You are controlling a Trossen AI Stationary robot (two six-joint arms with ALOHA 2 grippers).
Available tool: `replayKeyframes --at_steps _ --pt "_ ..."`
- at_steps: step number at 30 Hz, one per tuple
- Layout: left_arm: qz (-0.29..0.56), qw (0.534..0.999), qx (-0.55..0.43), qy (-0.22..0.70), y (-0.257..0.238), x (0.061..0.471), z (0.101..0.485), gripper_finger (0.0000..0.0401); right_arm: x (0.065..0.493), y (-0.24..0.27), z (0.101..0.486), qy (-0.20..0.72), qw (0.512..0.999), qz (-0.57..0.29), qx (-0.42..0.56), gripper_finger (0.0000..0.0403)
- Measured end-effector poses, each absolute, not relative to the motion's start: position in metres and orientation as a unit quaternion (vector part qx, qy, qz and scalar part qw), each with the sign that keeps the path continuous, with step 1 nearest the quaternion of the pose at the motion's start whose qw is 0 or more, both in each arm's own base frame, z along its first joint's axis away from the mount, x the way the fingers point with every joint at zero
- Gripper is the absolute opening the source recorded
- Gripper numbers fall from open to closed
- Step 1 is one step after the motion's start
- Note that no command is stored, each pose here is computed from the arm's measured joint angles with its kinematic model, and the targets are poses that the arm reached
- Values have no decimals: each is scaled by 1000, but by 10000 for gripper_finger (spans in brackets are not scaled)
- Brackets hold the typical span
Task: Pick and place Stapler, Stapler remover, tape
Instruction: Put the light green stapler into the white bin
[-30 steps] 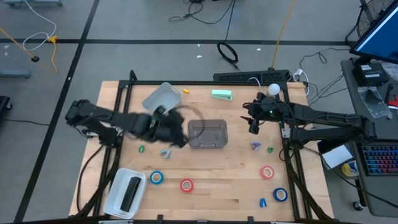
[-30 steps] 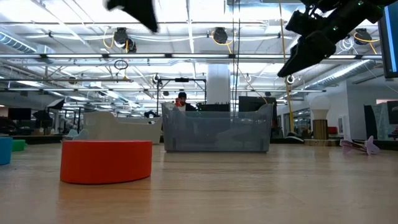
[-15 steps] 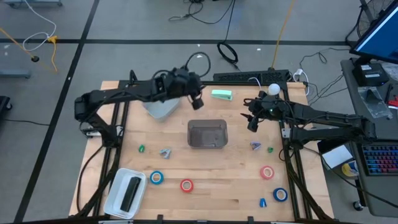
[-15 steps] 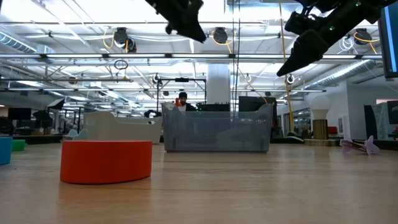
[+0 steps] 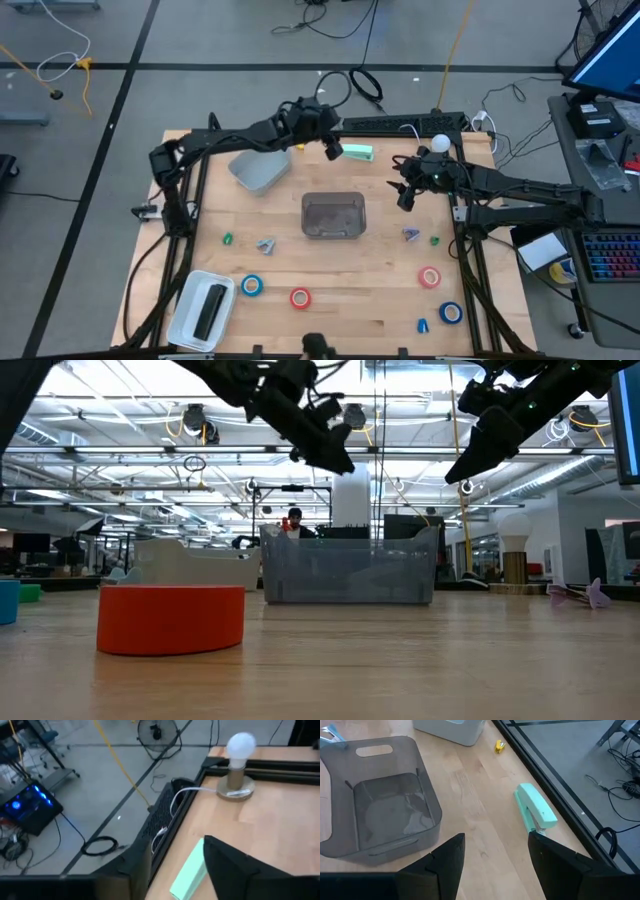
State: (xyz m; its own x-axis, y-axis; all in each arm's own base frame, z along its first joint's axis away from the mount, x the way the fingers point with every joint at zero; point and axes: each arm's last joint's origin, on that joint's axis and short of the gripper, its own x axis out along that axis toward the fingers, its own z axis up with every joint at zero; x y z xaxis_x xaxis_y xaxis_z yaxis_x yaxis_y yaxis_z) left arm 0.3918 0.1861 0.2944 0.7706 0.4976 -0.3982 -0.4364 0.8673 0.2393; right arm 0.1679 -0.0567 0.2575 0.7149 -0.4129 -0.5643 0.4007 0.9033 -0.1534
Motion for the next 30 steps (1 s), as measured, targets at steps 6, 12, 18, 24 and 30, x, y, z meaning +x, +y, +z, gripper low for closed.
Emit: replayKeyframes --at_steps 6,12,18,24,30 --pt "214 943 56 250 212 420 287 236 168 -57 258 305 926 -224 0 210" --pt "166 936 56 306 233 443 274 232 167 -57 257 304 922 -238 6 210" --pt "118 929 80 341 240 459 254 224 167 -57 257 305 922 -239 12 210" --pt "95 924 73 362 242 465 231 223 167 -57 257 299 921 -246 33 210" --pt "74 921 68 377 243 470 208 223 167 -57 257 296 921 -250 44 210"
